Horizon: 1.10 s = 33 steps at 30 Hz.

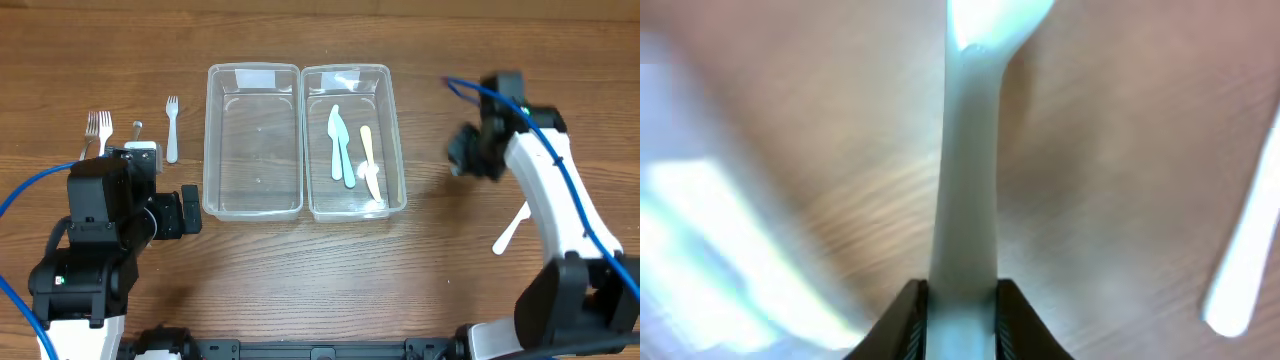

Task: Pack container
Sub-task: 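Carry the white knife into the right container and release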

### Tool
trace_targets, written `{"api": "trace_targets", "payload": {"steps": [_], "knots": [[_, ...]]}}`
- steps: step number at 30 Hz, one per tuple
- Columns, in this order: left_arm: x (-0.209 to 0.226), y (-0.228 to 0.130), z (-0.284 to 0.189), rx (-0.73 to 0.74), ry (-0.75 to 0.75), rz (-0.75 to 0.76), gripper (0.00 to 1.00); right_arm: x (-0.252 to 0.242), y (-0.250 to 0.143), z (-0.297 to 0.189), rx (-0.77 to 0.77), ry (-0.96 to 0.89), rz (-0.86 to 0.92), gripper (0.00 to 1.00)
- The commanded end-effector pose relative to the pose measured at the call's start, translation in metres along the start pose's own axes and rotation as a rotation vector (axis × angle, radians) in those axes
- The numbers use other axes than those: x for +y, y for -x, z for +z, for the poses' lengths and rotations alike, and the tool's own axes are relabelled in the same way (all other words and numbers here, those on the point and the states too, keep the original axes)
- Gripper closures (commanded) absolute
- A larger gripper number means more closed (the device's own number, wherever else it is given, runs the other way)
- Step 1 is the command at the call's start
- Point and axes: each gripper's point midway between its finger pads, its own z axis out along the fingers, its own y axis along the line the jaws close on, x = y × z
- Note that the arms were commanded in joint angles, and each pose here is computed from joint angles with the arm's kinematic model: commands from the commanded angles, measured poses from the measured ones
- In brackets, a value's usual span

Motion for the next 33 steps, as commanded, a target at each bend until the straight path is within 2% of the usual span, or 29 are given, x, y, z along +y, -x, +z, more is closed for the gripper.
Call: {"api": "trace_targets", "payload": {"steps": [1,5,13,16,17,18,21,26,27,28,29,33], "knots": [[-0.003,0.008,-0.006,-0.029,-0.017,-0.012,0.00,0.076,0.001,-0.061,-0.152,0.139,-0.236,0.96],[-0.003,0.009,-0.006,-0.029,-0.017,-0.012,0.00,0.127,-0.037,-0.048,-0.114,0.180,-0.385,0.96],[-0.003,0.009,-0.006,-0.029,-0.017,-0.012,0.00,0.145,-0.096,0.067,0.148,0.036,-0.507,0.95],[-0.003,0.009,-0.006,-0.029,-0.017,-0.012,0.00,0.143,-0.102,0.081,0.178,0.012,-0.514,0.86],[-0.003,0.009,-0.006,-0.029,-0.017,-0.012,0.00,0.143,-0.102,0.081,0.177,0.013,-0.515,0.78],[-0.003,0.009,-0.006,-0.029,-0.017,-0.012,0.00,0.144,-0.101,0.080,0.173,0.016,-0.516,0.64],[-0.003,0.008,-0.006,-0.029,-0.017,-0.012,0.00,0.149,-0.094,0.063,0.151,0.030,-0.527,0.54],[-0.003,0.008,-0.006,-0.028,-0.017,-0.012,0.00,0.161,-0.049,-0.016,-0.019,0.095,-0.433,0.52],[-0.003,0.008,-0.006,-0.028,-0.017,-0.012,0.00,0.158,-0.039,-0.033,-0.051,0.110,-0.392,0.44],[-0.003,0.008,-0.006,-0.028,-0.017,-0.012,0.00,0.150,-0.025,-0.055,-0.086,0.129,-0.332,0.38],[-0.003,0.008,-0.006,-0.028,-0.017,-0.012,0.00,0.136,-0.014,-0.073,-0.109,0.135,-0.264,0.36],[-0.003,0.007,-0.006,-0.023,-0.017,-0.013,0.00,0.038,0.014,-0.115,-0.123,0.048,0.113,0.28]]}}
